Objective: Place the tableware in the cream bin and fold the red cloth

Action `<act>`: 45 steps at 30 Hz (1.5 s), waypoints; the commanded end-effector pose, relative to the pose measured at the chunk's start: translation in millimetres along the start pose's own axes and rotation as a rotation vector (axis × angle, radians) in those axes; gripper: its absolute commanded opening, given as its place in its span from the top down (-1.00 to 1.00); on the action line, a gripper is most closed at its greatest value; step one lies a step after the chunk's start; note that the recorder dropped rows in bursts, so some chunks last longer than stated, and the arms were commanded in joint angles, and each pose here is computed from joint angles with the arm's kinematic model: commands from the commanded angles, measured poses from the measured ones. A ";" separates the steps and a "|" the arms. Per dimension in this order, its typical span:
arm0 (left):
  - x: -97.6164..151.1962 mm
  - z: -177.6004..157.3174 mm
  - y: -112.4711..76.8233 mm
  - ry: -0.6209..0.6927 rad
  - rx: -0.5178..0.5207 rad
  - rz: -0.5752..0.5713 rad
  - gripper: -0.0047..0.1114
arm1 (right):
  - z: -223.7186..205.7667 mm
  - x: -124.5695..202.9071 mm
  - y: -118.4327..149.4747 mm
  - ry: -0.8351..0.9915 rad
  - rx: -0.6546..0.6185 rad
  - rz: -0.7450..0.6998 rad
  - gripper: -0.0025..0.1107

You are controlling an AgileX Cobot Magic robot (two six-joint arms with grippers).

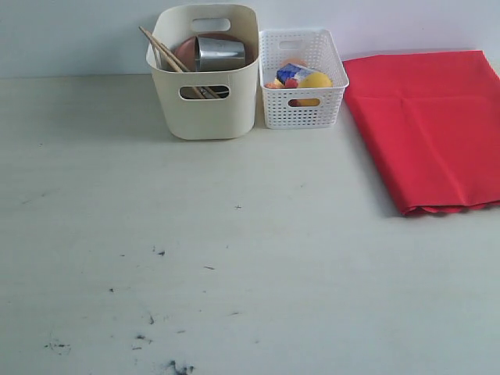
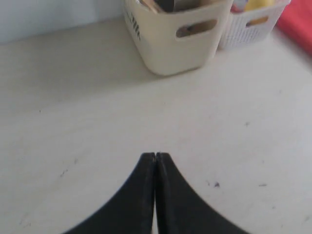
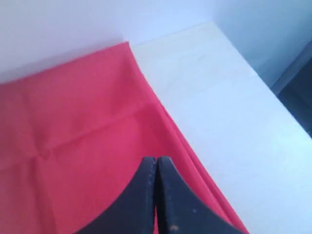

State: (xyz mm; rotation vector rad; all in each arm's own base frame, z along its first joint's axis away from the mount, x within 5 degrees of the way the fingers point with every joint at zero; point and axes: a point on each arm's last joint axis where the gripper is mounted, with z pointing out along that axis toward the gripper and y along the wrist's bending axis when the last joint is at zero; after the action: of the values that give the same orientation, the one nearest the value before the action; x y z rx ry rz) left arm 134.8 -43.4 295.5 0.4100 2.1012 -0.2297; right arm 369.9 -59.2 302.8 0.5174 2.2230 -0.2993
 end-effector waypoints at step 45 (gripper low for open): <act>111.5 -37.0 10.5 -0.644 -0.397 -0.092 0.87 | -234.7 129.3 -99.6 -0.468 -0.306 0.358 0.96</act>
State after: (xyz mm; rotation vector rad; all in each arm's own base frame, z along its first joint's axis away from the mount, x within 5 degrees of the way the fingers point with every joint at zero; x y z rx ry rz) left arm 53.3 -3.4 224.2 0.0358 1.5532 -0.0100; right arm 92.1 -25.2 358.3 0.5969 1.6502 0.0995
